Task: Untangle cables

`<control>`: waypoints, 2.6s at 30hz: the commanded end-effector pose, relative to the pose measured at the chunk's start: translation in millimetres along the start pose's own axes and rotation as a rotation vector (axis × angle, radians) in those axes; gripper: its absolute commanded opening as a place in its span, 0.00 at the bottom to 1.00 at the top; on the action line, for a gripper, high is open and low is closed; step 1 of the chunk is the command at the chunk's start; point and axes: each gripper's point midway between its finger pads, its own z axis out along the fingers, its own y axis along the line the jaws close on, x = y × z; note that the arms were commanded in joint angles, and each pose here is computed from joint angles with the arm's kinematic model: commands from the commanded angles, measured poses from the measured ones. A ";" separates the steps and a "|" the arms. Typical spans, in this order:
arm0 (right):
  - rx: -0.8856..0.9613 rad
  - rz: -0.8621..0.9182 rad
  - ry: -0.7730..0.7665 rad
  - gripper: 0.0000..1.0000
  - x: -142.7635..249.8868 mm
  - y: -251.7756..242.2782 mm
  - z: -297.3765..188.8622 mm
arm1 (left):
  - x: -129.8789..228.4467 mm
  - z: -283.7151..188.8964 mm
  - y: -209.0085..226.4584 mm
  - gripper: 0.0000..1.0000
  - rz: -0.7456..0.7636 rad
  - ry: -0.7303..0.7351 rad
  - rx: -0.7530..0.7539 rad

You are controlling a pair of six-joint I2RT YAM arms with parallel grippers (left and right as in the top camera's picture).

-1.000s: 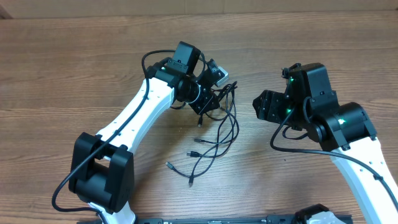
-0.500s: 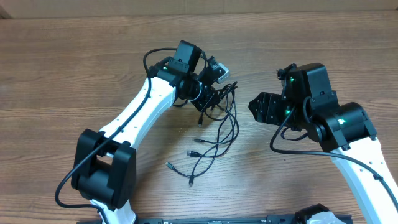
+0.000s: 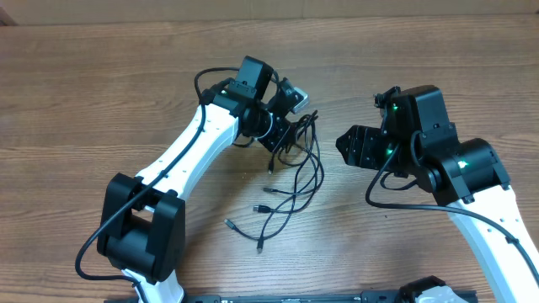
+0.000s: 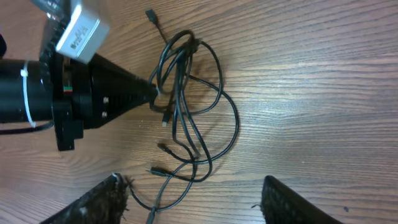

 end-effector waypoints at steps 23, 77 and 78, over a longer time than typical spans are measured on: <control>-0.235 0.002 0.170 0.95 30.6 46.0 0.3 | -39.9 -160.7 -74.0 0.04 0.060 -0.304 -0.066; -0.714 -0.881 0.247 0.04 80.6 101.3 15.3 | -18.8 -238.8 -58.1 0.27 -0.141 -0.302 -0.318; -0.737 -0.927 0.242 0.04 85.6 101.0 8.6 | -17.9 -238.9 -57.3 0.27 -0.143 -0.299 -0.323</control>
